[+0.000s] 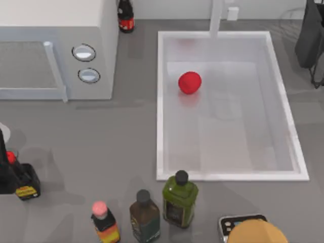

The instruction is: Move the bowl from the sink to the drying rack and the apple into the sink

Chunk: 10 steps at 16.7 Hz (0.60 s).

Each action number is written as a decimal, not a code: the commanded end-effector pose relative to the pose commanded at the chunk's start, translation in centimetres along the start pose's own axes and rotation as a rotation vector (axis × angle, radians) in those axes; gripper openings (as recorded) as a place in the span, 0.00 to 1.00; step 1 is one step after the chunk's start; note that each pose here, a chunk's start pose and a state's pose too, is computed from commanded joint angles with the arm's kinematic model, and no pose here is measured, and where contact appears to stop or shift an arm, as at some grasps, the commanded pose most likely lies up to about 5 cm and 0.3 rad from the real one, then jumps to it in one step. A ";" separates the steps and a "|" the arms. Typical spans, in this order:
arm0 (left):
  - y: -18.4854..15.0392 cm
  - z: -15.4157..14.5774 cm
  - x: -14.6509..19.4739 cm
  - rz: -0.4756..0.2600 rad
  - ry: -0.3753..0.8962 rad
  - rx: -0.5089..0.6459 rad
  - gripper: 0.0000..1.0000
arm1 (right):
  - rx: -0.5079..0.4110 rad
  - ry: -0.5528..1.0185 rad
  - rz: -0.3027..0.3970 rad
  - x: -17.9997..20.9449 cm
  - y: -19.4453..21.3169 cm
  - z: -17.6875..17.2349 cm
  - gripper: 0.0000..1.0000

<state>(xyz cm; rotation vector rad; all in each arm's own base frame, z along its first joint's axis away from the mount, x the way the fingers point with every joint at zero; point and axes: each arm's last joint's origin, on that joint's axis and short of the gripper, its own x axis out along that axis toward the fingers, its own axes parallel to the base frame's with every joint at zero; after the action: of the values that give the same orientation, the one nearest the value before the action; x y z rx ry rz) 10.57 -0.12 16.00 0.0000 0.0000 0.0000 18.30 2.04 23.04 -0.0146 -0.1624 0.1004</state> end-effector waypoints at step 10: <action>0.0 0.0 0.0 0.000 0.000 0.000 1.00 | 0.013 0.126 -0.079 -8.6 -1.1 -4.4 1.00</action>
<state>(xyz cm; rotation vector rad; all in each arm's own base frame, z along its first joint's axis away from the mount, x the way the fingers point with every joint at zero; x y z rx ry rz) 10.57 -0.12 16.00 0.0000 0.0000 0.0000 10.69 0.05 17.36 -0.0015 -0.0363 0.0211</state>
